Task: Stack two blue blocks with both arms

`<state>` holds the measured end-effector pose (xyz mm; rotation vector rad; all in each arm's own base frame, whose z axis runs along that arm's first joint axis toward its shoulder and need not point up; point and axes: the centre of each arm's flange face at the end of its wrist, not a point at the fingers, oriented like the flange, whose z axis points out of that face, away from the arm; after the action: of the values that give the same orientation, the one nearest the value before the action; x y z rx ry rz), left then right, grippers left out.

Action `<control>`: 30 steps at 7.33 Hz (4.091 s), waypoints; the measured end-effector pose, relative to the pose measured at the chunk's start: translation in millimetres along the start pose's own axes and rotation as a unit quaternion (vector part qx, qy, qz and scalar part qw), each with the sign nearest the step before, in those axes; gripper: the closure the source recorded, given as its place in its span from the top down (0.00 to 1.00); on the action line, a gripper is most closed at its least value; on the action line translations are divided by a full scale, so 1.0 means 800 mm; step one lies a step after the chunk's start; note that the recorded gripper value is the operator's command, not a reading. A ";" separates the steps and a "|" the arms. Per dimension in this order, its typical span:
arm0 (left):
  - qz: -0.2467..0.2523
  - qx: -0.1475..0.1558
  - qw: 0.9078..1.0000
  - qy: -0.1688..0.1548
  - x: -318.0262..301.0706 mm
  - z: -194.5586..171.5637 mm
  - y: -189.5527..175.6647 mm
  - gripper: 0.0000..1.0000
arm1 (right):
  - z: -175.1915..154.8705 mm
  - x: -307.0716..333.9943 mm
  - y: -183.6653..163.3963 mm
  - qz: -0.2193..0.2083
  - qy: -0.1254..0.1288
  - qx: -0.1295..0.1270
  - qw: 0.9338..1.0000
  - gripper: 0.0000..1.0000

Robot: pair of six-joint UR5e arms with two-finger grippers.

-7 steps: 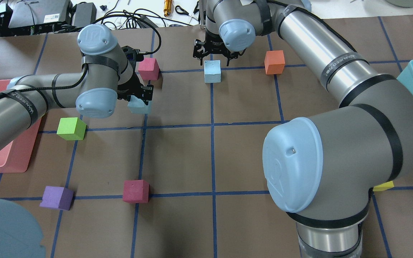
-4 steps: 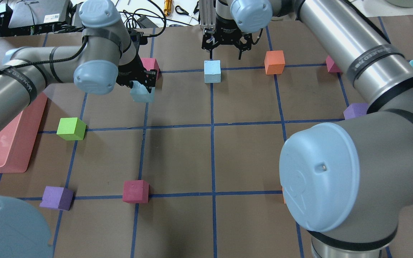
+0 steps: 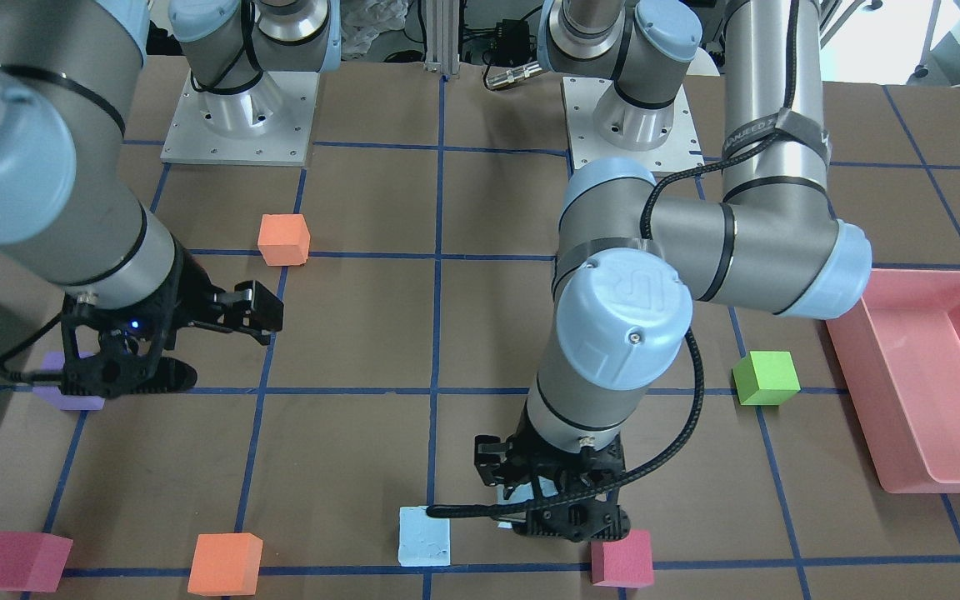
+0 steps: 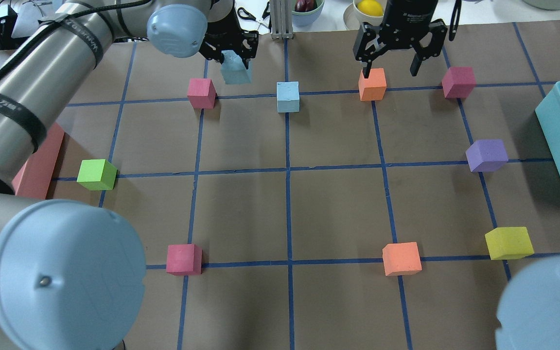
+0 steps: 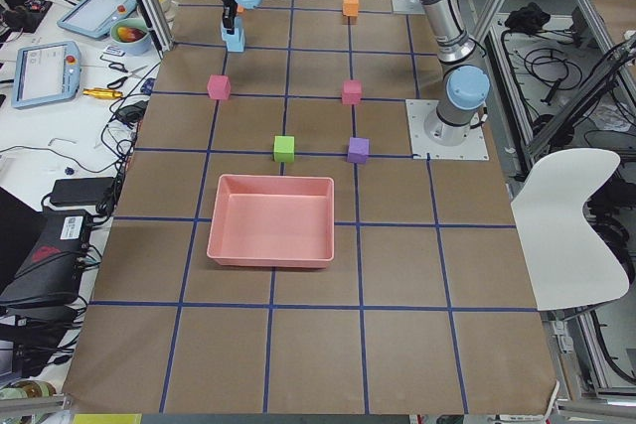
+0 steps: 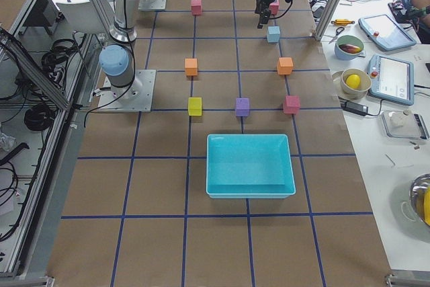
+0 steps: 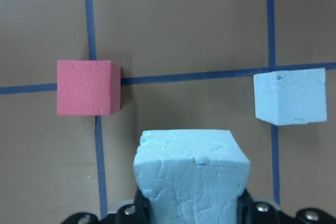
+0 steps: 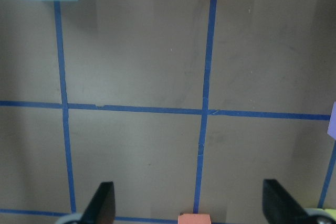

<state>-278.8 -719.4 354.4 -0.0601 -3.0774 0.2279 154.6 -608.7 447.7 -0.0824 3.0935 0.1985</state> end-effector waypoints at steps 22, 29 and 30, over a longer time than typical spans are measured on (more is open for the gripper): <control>0.012 -0.024 0.999 -0.024 -0.009 -0.093 -0.006 1.00 | -0.028 0.005 0.147 0.010 0.003 0.043 0.999 1.00; 0.006 -0.037 0.999 -0.029 -0.123 -0.190 0.214 1.00 | -0.028 0.005 0.153 0.008 0.003 0.045 0.999 1.00; 0.002 -0.019 0.999 -0.029 -0.131 -0.189 0.225 1.00 | -0.029 0.005 0.153 0.009 0.003 0.045 0.999 1.00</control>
<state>-159.2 -523.7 471.8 -0.0618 -3.1407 0.1731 143.1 -490.6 485.7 -0.0538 3.1050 0.0581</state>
